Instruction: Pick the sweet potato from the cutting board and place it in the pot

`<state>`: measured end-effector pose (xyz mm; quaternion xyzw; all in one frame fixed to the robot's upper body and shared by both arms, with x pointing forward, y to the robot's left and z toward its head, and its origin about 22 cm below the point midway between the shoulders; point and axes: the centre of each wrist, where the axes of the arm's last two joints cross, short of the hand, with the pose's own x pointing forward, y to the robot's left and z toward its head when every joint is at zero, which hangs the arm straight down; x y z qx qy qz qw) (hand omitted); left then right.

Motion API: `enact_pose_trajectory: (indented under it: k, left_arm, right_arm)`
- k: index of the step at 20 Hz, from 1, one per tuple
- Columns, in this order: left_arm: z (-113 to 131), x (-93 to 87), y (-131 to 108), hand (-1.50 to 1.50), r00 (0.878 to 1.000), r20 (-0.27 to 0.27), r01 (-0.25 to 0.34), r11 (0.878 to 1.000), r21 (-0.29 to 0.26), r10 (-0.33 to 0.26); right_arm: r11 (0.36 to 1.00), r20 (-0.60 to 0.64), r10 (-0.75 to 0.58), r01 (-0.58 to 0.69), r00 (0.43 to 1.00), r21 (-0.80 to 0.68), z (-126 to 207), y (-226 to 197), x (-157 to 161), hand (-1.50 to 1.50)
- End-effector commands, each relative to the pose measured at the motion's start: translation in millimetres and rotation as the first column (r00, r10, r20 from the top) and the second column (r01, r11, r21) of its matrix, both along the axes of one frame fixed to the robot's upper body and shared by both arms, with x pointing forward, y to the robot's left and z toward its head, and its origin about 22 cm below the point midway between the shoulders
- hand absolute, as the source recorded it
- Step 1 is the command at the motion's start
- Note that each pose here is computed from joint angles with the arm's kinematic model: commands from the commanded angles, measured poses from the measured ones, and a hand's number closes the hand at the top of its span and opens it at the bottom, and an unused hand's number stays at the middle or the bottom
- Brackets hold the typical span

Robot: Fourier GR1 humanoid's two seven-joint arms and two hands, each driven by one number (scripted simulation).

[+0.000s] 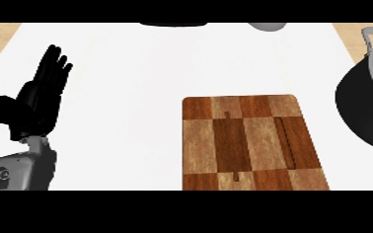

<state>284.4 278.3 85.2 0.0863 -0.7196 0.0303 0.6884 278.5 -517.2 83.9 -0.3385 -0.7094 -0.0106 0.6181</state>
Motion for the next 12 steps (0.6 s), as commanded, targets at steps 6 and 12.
enact_pose_trajectory:
  k: [6,12]
  left_arm:
    - [2,6.4,10,0.00,1.000,0.017,-0.008,1.000,0.001,0.008]
    - [5,-1.4,-1,0.00,1.000,-0.003,0.013,1.000,-0.004,-0.013]
  right_arm:
    - [0.989,0.083,-0.005,-0.007,0.997,0.148,8,-68,-62,-1.50]
    - [0.985,0.077,-0.001,-0.013,0.997,0.174,19,-107,-115,-1.50]
